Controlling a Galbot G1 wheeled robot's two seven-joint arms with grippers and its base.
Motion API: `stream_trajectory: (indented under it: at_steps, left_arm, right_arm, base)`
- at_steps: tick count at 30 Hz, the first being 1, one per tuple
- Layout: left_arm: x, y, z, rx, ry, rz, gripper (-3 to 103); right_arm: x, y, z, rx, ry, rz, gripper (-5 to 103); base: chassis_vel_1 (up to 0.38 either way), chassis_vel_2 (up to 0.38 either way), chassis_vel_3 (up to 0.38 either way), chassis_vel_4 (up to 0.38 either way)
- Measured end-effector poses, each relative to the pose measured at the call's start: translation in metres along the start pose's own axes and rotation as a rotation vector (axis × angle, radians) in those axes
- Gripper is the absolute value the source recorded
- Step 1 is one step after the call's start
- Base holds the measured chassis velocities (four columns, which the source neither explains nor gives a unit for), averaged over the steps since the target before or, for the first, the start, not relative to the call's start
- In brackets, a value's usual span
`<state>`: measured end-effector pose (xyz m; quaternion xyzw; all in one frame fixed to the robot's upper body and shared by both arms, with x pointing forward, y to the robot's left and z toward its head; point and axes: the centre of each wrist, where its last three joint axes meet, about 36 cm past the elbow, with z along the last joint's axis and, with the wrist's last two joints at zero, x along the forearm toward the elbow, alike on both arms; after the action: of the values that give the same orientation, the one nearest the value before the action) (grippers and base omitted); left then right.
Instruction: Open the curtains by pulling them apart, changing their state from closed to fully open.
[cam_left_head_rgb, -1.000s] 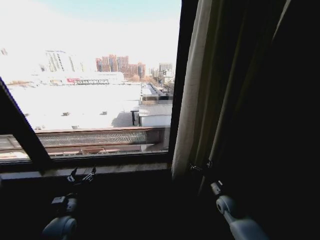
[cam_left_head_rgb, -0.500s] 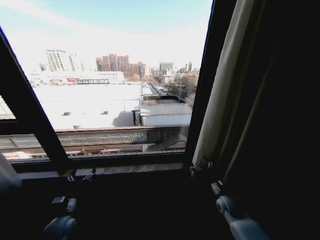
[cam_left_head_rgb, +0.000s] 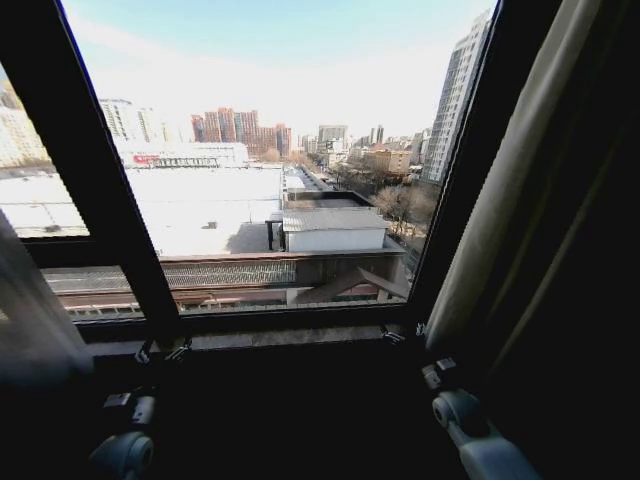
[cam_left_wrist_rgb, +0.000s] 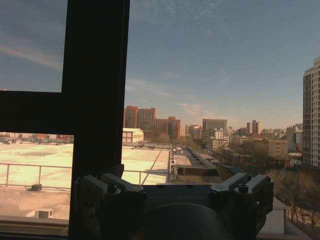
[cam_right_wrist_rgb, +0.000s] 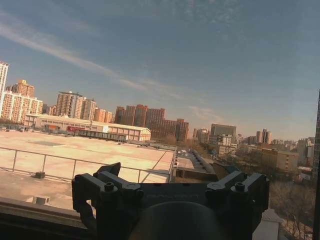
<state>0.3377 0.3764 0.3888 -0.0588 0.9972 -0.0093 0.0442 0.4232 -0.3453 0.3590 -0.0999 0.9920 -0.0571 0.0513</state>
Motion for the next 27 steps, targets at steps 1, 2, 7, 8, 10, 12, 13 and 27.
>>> stream_trajectory:
  at_steps: [1, 2, 7, 8, 10, 12, 13, 27]
  left_arm:
    - [0.0, 0.0, 0.0, 0.0, 0.0, 0.0, 100]
    - [0.0, 0.0, 0.0, 0.0, 0.0, 0.0, 100]
    - [0.0, 0.0, 0.0, 0.0, 0.0, 0.0, 100]
    - [0.0, 0.0, 0.0, 0.0, 0.0, 0.0, 100]
    - [0.0, 0.0, 0.0, 0.0, 0.0, 0.0, 100]
    - [0.0, 0.0, 0.0, 0.0, 0.0, 0.0, 100]
    - [0.0, 0.0, 0.0, 0.0, 0.0, 0.0, 100]
    - [0.0, 0.0, 0.0, 0.0, 0.0, 0.0, 100]
  right_arm:
    - [0.0, 0.0, 0.0, 0.0, 0.0, 0.0, 100]
    - [0.0, 0.0, 0.0, 0.0, 0.0, 0.0, 100]
    - [0.0, 0.0, 0.0, 0.0, 0.0, 0.0, 100]
    - [0.0, 0.0, 0.0, 0.0, 0.0, 0.0, 100]
    - [0.0, 0.0, 0.0, 0.0, 0.0, 0.0, 100]
    - [0.0, 0.0, 0.0, 0.0, 0.0, 0.0, 100]
    - [0.0, 0.0, 0.0, 0.0, 0.0, 0.0, 100]
    - [0.0, 0.0, 0.0, 0.0, 0.0, 0.0, 100]
  base:
    - [0.345, 0.344, -0.357, -0.344]
    - [0.347, 0.361, -0.357, -0.357]
    - [0.351, 0.364, -0.37, -0.362]
    - [0.331, 0.358, -0.364, -0.362]
    - [0.331, 0.358, -0.349, -0.362]
    - [0.349, 0.364, -0.346, -0.343]
    - [0.362, 0.359, -0.347, -0.357]
    - [0.338, 0.335, -0.329, -0.328]
